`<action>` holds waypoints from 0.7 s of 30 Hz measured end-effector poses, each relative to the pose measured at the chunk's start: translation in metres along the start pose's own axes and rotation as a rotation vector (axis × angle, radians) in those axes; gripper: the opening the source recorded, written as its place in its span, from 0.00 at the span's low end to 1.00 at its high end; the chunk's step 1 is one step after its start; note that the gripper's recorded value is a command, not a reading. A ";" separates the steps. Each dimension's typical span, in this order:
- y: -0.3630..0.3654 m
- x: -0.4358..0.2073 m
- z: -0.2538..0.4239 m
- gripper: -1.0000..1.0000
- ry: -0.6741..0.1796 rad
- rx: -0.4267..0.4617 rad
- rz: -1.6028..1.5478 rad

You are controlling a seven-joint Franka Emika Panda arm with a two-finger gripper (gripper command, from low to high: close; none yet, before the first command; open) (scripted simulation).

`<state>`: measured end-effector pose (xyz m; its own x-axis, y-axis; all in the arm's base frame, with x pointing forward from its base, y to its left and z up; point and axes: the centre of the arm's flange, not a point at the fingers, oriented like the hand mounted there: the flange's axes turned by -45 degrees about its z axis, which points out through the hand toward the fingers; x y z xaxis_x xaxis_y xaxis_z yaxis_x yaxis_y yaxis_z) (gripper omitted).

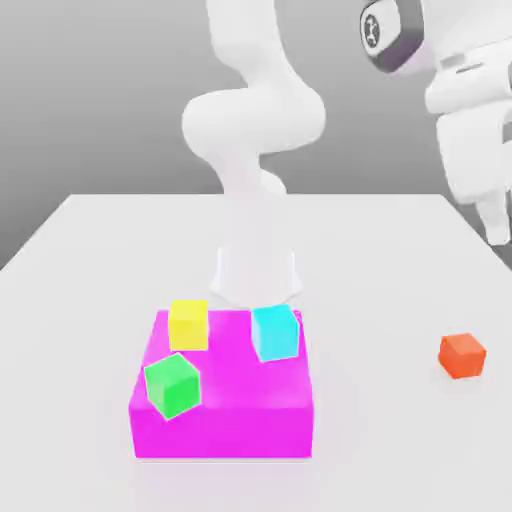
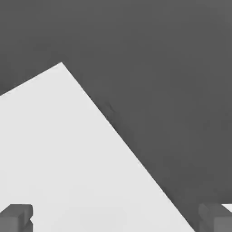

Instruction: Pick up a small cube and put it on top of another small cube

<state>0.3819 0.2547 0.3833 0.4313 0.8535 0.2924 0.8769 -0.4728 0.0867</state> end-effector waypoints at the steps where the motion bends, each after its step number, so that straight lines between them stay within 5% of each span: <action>1: -0.014 0.000 0.016 0.50 -0.019 0.018 -0.051; 12: -0.170 -0.049 0.156 0.50 -0.235 0.175 -0.635; 18: -0.181 -0.072 0.215 0.50 -0.255 0.184 -0.678; 19: -0.182 -0.075 0.224 0.00 -0.255 0.185 -0.677; 21: -0.182 -0.075 0.224 0.00 -0.255 0.185 -0.677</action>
<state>0.2370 0.3257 0.1326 -0.1997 0.9799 0.0001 0.9799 0.1997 0.0007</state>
